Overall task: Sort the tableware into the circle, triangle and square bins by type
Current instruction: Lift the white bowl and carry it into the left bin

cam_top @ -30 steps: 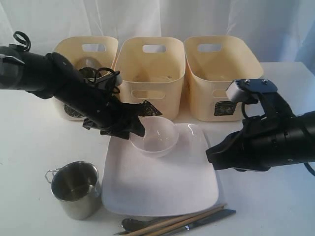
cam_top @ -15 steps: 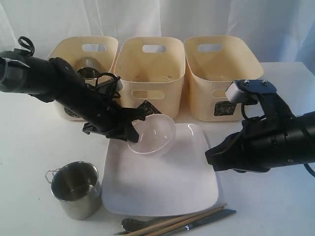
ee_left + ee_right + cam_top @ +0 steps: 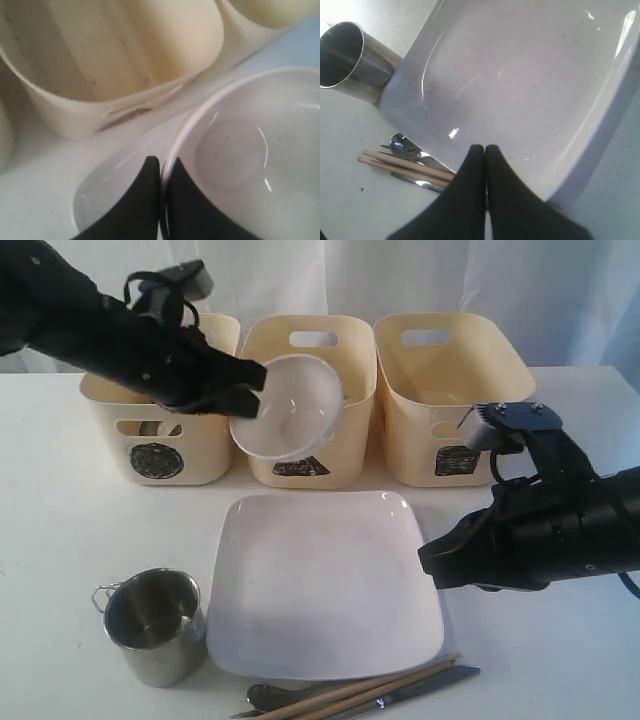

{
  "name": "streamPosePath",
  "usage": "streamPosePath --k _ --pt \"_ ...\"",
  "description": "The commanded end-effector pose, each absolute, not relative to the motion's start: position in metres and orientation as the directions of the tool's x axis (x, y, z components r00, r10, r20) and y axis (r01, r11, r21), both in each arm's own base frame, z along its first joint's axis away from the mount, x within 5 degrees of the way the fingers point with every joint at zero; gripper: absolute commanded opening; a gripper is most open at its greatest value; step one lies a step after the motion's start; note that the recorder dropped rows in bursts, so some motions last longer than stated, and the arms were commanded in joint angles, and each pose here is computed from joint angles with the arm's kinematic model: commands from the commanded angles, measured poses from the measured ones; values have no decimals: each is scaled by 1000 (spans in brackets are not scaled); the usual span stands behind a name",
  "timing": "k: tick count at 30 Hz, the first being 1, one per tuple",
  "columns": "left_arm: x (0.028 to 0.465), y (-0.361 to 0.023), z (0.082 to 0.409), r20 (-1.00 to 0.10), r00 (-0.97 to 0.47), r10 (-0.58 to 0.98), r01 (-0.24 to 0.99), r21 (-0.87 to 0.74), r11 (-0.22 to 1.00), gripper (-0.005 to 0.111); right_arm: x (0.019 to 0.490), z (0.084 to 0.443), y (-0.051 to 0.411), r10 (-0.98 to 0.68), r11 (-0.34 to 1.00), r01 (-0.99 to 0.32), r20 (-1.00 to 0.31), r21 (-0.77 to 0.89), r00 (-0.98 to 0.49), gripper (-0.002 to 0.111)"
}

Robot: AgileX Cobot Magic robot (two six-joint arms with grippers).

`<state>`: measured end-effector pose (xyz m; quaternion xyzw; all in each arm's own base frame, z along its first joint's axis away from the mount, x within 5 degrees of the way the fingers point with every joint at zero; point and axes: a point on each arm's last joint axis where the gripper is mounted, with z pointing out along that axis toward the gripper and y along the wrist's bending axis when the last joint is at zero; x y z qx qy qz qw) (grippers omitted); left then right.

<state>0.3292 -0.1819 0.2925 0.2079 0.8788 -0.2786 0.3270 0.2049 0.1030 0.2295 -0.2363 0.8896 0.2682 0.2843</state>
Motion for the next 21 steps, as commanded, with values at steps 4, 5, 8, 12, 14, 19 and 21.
streamPosePath --k 4,5,8,12,14,19,21 --pt "356 -124 322 -817 -576 -19 388 -293 874 0 204 229 103 -272 744 -576 -635 338 -724 0" --pt "360 -116 322 -822 -568 -38 364 -292 885 0 204 229 103 -272 744 -576 -635 338 -724 0" --pt "374 -92 319 -840 -533 -102 274 -286 918 0 204 229 103 -272 744 -576 -635 338 -724 0" --pt "391 -73 308 -844 -511 -163 186 -293 938 0 205 229 102 -270 750 -575 -641 328 -718 0" --pt "397 -73 303 -836 -524 -161 185 -296 937 0 205 229 102 -269 752 -573 -643 325 -717 0" --pt "420 -78 284 -810 -551 -202 159 -340 927 0 206 229 102 -268 753 -572 -644 323 -717 0" --pt "429 -79 278 -807 -555 -202 156 -339 928 0 205 229 102 -271 749 -575 -641 328 -718 0"
